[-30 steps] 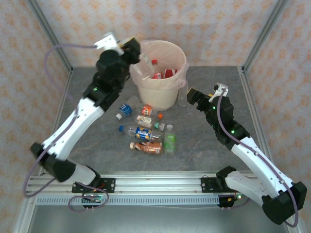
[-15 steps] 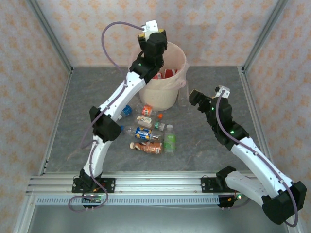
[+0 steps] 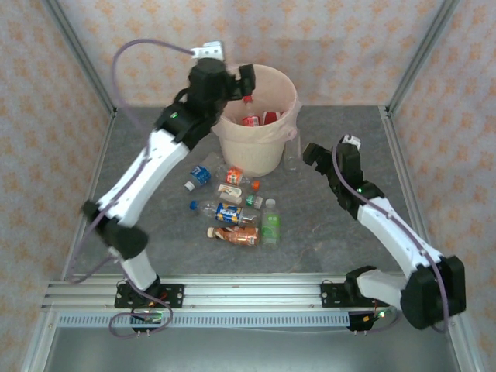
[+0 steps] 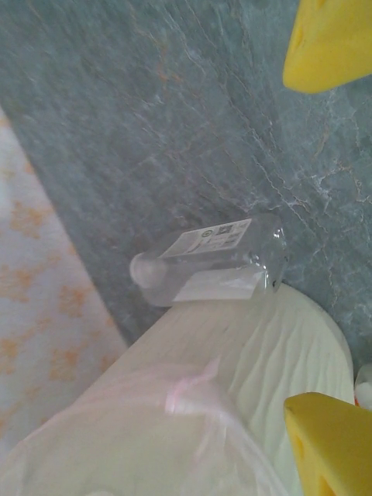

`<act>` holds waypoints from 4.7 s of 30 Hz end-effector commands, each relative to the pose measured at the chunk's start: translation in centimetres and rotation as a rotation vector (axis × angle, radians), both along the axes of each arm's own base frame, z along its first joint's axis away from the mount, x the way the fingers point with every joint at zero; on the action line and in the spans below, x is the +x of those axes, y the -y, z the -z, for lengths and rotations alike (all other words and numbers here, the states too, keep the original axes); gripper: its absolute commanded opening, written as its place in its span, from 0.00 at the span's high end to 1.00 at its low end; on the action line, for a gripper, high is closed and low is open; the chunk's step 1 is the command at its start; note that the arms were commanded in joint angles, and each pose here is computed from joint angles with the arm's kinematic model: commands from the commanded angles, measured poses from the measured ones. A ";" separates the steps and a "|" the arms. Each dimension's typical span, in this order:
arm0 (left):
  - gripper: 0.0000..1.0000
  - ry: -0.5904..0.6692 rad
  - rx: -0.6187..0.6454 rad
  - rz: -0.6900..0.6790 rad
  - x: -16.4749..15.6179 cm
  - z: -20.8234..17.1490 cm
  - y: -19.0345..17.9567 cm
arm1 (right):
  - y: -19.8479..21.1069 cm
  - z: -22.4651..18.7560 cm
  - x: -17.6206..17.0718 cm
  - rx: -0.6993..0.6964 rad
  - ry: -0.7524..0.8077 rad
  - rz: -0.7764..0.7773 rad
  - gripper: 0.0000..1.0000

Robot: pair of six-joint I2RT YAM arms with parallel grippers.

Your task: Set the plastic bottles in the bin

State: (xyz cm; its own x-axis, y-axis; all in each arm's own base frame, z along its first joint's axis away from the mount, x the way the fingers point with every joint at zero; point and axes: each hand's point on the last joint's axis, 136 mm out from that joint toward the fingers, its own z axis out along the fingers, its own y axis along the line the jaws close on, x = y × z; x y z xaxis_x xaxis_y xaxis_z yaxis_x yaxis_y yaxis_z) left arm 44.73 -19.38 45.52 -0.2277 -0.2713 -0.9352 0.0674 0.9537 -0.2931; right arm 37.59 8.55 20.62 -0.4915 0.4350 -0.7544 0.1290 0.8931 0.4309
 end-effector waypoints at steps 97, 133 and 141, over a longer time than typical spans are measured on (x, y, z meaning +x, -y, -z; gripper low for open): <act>0.00 -0.772 0.147 -0.027 -7.9 35.7 -13.4 | -10.1 -23.6 1.8 -0.048 0.346 -0.292 0.01; 0.29 -0.937 0.449 0.366 -1.3 41.8 -11.8 | -4.5 -17.1 -4.5 -0.052 0.298 -0.164 0.01; 0.44 -0.804 0.417 0.232 -1.0 37.0 -12.9 | -4.1 -17.0 -4.6 -0.058 0.297 -0.149 0.01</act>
State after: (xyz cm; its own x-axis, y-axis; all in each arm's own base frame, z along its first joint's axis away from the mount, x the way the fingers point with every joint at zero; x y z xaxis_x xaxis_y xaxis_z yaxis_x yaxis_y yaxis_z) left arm 42.68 -7.37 4.85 -0.8919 0.2452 -0.3800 0.2677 0.9635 -0.0066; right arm 33.31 13.33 38.01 -0.3043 0.3200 -0.8972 -0.1580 0.9119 0.3789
